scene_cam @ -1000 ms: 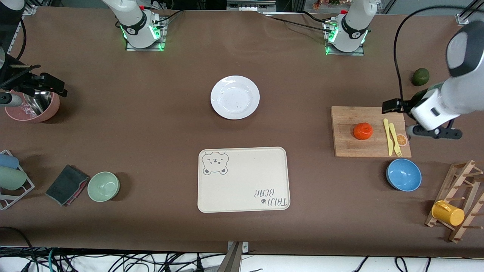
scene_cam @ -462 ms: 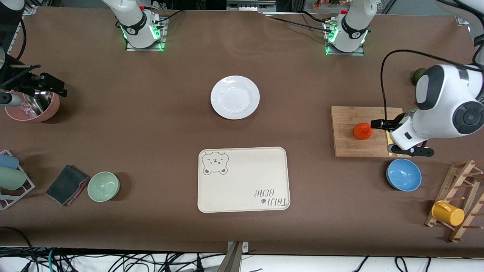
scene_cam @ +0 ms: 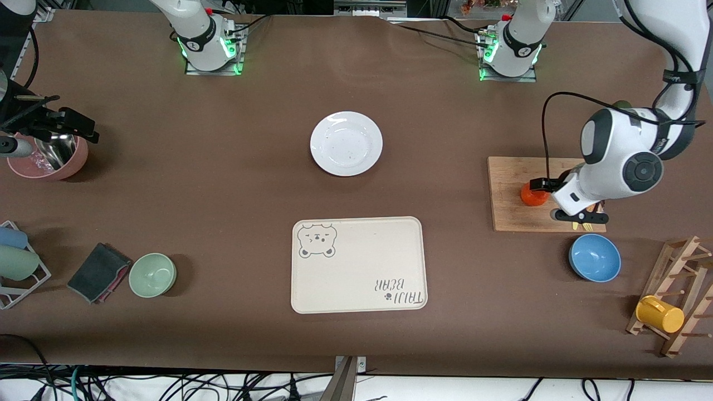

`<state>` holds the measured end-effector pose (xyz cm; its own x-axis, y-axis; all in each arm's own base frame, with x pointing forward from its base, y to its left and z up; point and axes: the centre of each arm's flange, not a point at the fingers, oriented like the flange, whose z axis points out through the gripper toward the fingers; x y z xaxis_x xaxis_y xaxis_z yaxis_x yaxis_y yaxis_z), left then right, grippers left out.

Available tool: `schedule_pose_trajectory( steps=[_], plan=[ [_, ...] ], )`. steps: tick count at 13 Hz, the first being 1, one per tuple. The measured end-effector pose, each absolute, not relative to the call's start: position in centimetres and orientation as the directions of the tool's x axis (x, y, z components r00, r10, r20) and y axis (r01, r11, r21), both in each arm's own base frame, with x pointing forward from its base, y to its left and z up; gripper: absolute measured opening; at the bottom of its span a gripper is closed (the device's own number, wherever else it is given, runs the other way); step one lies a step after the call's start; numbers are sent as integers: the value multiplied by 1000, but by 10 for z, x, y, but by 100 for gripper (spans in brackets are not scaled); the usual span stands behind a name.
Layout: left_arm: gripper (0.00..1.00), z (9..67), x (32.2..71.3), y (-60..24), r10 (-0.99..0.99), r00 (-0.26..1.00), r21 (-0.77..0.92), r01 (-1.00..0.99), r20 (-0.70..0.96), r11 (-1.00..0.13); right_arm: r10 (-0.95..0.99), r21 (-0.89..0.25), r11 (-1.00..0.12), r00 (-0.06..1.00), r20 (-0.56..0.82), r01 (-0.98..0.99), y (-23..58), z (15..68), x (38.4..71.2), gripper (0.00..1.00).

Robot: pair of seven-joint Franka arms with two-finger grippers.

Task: Place orange and plate with both arms
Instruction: 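Reach the left gripper down to the orange and grasp it, then lift the orange with the left gripper and carry it over the plate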

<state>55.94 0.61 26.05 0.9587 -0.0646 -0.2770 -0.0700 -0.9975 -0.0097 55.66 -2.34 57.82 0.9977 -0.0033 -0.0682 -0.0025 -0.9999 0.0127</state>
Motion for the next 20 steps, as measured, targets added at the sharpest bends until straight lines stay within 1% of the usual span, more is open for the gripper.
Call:
schedule_pose_trajectory(
  steps=[9, 17, 18, 19, 20],
  plan=[
    [100, 218, 556, 6, -67, 953, -4, -72, -295, -997, -3, 13, -1000, 998, -68, -2, -23, 578, 557, 100],
    [100, 199, 555, 5, -67, 948, -1, -71, -310, -998, -3, 13, -1000, 998, -68, -2, -23, 578, 557, 100],
    [95, 199, 555, 5, -66, 949, -1, -70, -308, -998, -3, 13, -1000, 998, -68, -2, -23, 578, 557, 100],
    [83, 200, 556, 5, -67, 949, -1, -70, -307, -998, -3, 13, -1000, 998, -68, -2, -23, 578, 557, 100],
    [73, 201, 557, 5, -67, 950, -1, -71, -304, -997, -3, 13, -1000, 998, -68, -2, -23, 578, 557, 100]
  ],
)
